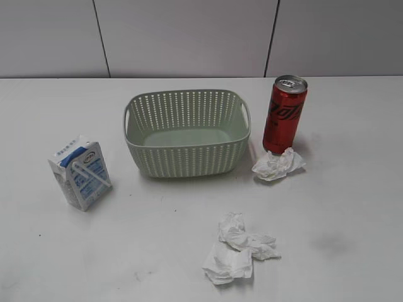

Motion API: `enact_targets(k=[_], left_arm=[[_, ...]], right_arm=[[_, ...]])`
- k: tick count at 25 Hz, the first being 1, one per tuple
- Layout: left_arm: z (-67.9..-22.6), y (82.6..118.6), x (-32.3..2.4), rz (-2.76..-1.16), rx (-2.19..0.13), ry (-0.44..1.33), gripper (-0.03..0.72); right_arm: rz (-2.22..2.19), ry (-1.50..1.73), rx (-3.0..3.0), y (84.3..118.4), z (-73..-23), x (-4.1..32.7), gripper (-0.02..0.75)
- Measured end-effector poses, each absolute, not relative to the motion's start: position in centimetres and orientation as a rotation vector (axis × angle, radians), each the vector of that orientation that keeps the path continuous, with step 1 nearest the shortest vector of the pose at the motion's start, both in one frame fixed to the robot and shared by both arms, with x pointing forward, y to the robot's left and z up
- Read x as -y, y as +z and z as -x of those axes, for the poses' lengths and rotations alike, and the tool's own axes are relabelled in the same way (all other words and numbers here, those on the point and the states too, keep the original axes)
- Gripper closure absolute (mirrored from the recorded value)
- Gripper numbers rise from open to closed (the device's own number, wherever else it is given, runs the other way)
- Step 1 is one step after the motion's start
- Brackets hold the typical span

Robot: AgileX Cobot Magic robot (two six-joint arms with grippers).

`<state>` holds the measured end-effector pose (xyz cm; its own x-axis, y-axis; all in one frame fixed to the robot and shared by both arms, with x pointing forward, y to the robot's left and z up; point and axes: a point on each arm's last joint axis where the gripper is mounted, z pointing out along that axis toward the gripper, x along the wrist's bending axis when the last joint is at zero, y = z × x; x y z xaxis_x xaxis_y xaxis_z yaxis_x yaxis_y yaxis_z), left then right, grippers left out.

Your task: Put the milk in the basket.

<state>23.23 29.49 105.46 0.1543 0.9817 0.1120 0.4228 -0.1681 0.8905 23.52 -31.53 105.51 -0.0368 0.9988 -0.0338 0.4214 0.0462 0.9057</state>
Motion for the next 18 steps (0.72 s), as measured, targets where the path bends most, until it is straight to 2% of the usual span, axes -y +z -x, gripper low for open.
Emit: enact_targets(k=[11,18], left_arm=[[-23.2,105.4,-29.7,-1.710,-1.364,0.992,0.081],[-24.9,106.3,-29.5,-1.765,-1.413,0.919,0.088]], right_arm=[[-1.476,0.961,-1.564,105.5,-23.5,31.5,0.239],[-1.477,0.962,-1.564,105.5,-23.5,31.5,0.239]])
